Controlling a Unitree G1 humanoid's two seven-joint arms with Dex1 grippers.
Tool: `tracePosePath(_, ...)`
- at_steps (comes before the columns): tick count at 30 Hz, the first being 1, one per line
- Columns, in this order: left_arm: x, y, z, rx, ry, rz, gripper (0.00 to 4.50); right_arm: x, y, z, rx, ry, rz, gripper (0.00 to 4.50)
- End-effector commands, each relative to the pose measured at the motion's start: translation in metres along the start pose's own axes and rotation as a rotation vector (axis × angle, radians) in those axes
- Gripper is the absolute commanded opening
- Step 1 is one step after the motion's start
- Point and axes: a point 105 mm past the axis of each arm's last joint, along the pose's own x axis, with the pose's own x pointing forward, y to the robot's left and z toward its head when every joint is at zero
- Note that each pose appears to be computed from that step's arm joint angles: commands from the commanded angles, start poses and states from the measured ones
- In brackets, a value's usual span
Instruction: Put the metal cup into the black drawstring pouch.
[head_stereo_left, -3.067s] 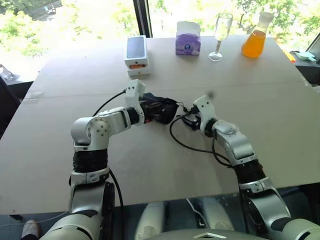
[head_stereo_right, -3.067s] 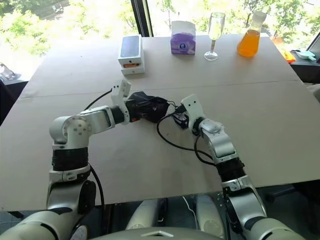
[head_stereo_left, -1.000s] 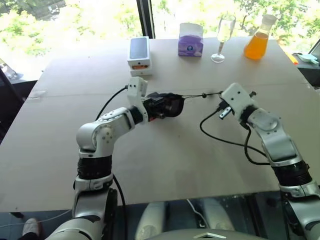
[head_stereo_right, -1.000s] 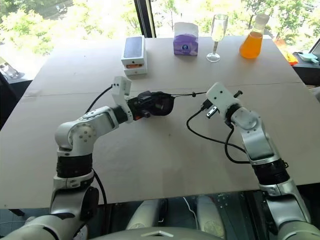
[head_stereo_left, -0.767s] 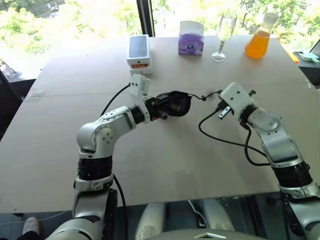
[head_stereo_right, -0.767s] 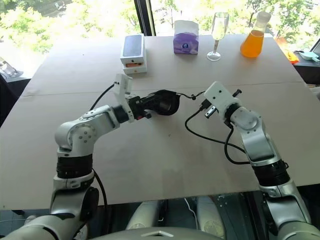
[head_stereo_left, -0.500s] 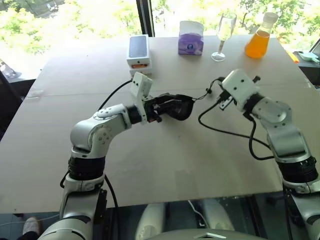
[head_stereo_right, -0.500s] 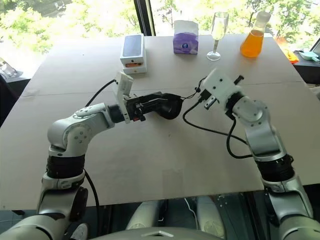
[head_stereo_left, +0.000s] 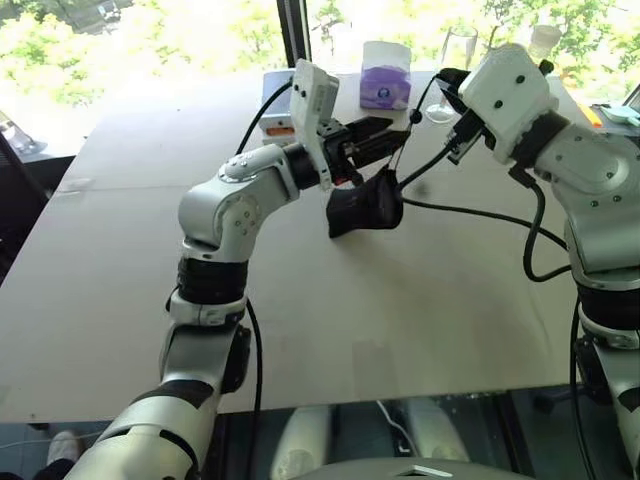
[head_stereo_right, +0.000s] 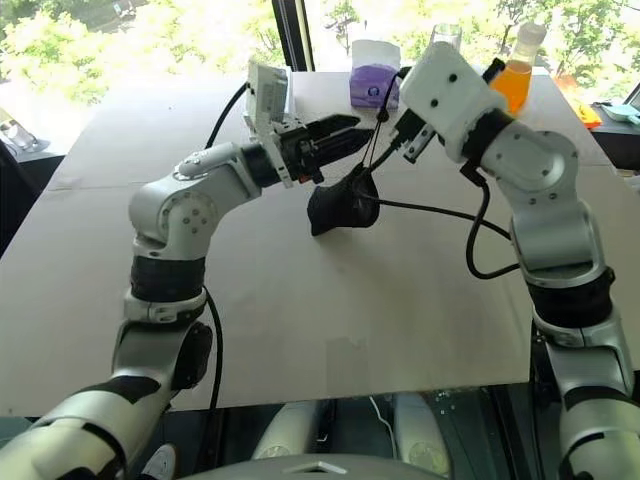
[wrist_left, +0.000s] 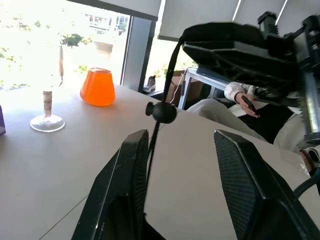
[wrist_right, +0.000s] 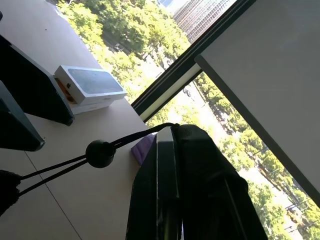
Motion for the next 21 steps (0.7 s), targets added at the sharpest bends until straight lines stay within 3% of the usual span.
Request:
tracePosePath(1, 0.004, 0.001, 0.014, 0.059, -0.05, -0.01, 2.12, -0.001, -0.01, 0.018, -0.031, -0.058, -0.03, 0.0)
tracePosePath(9, 0.013, -0.003, 0.026, 0.003, -0.122, -0.036, 2.12, 0.002, -0.007, 0.026, -0.031, -0.08, -0.021, 0.0)
tracePosePath(19, 0.021, -0.004, 0.028, 0.035, -0.116, -0.058, 2.12, 0.002, -0.004, 0.032, -0.024, -0.101, -0.01, 0.0)
tracePosePath(21, 0.022, -0.005, 0.027, 0.016, -0.121, -0.071, 1.58, 0.002, -0.003, 0.034, -0.02, -0.105, -0.007, 0.0)
